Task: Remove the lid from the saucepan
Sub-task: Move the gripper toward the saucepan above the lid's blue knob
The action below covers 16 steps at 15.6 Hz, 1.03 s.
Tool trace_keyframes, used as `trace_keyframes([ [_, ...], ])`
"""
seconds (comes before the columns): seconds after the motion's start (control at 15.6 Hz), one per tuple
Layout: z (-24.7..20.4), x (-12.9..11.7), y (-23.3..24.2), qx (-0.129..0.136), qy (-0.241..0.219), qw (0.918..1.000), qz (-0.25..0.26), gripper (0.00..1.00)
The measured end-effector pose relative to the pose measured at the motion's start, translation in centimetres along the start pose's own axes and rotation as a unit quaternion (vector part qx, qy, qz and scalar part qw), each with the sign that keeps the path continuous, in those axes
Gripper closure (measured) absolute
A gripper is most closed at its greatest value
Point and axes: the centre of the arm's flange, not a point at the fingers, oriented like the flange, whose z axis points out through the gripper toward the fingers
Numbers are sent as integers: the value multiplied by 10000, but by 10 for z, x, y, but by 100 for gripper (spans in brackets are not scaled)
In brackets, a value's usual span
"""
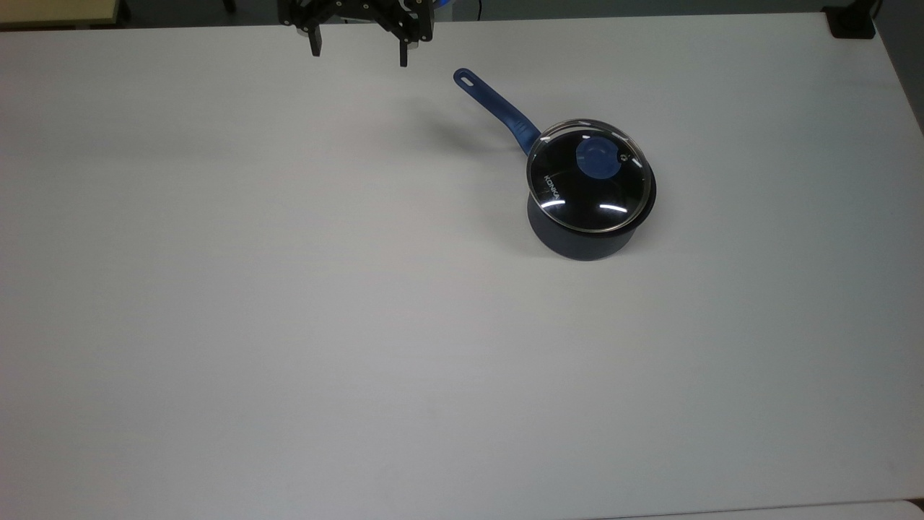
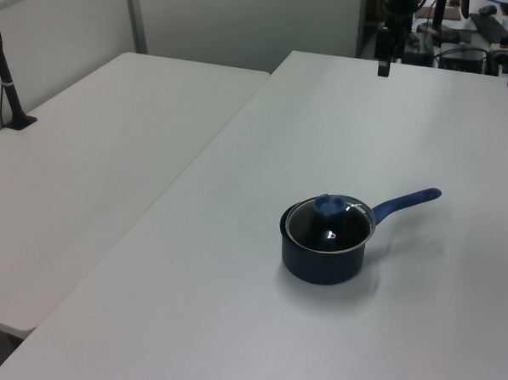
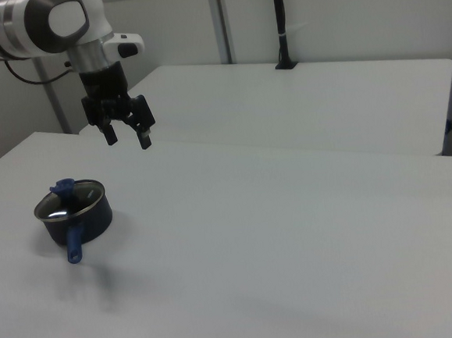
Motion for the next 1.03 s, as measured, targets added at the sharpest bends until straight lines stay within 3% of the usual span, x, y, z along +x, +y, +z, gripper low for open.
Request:
trace_keyframes([
  [1.03, -1, -1, -13, 48, 2, 9999, -161, 0],
])
